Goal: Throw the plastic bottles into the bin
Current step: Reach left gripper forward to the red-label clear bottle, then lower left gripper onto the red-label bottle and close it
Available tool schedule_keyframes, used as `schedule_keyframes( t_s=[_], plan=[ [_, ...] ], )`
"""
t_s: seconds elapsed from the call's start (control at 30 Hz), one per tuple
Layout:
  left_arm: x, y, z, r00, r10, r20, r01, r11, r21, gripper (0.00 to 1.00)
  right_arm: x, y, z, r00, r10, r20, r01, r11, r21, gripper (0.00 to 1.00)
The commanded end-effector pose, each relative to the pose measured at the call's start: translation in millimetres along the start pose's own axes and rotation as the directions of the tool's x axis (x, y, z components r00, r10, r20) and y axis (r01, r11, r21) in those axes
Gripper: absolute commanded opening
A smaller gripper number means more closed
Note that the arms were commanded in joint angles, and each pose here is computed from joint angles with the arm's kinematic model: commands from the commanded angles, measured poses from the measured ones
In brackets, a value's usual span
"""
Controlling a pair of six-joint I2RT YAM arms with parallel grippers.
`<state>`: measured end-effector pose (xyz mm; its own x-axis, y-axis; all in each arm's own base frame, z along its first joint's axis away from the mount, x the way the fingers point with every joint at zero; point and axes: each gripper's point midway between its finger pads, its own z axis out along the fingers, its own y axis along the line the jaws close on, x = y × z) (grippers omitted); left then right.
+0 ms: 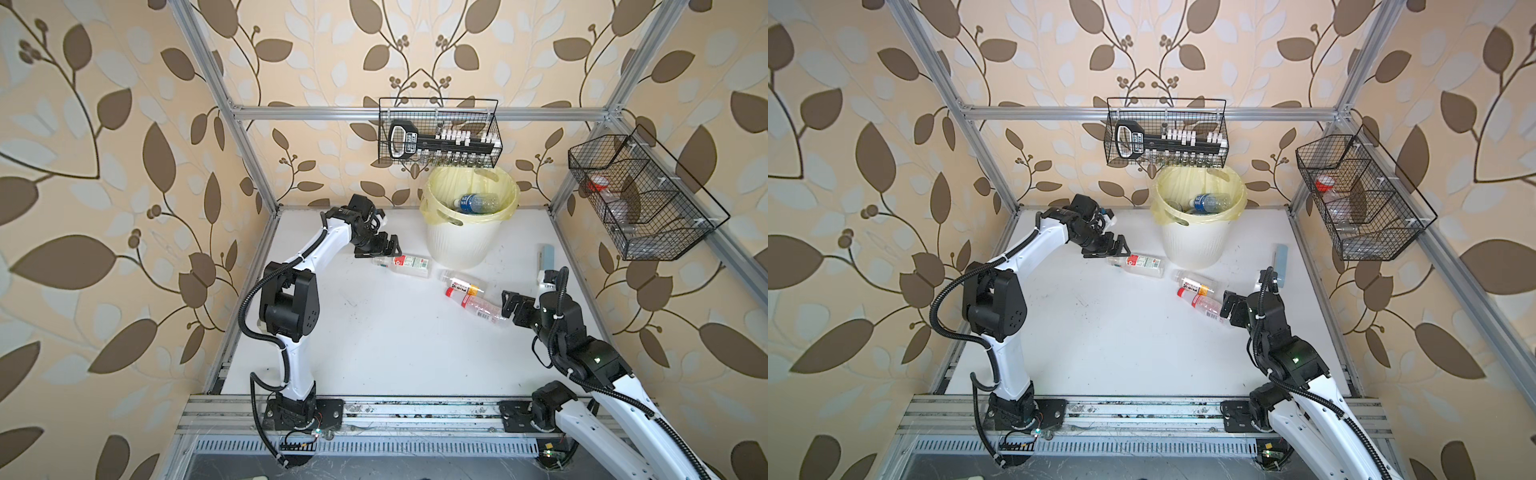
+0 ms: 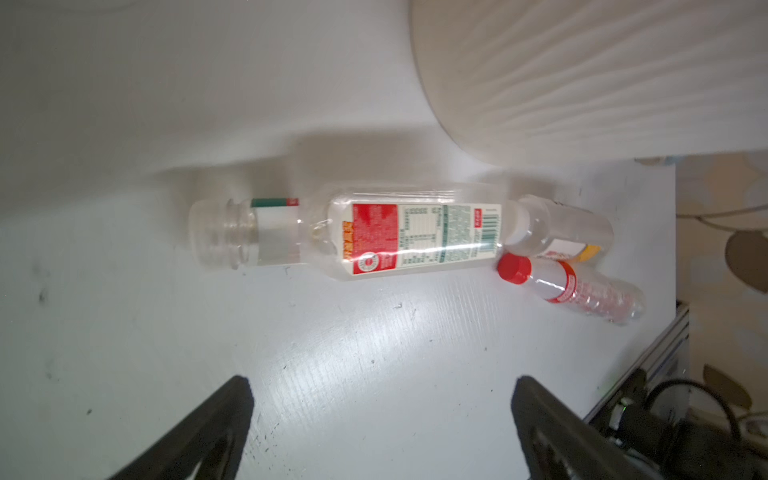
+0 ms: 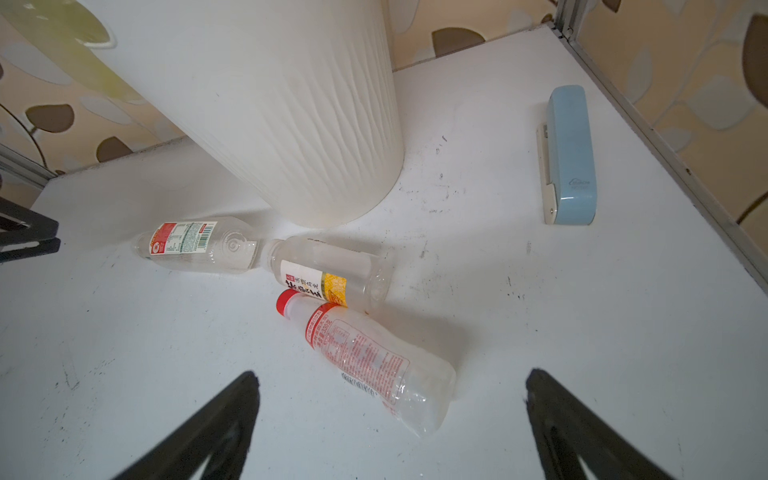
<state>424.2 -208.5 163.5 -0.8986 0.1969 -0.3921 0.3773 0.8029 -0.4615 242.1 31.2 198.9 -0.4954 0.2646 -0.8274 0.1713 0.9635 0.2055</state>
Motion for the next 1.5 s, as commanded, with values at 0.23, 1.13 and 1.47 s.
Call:
schedule_keyframes(
  t_s=[0.23,1.13,1.47],
  plan=[
    [3,-22,5,0.77,0.638,-0.024,-0.622,0.758,0.198,0.99,-5,-4,2,0.999,0.039,0.015,-0.039,0.999,0.028,1.0],
    [-8,-23,92,0.436,0.898,-0.054,-0.897,0.439,0.057,0.99,-9,-3,3,0.997,0.081,0.016,-0.081,0.996,0.042,1.0],
    [-6,-22,112,0.47,0.881,-0.049,-0.879,0.473,0.066,0.99,-7,-3,2,0.997,0.083,0.012,-0.083,0.996,0.03,1.0]
  ],
)
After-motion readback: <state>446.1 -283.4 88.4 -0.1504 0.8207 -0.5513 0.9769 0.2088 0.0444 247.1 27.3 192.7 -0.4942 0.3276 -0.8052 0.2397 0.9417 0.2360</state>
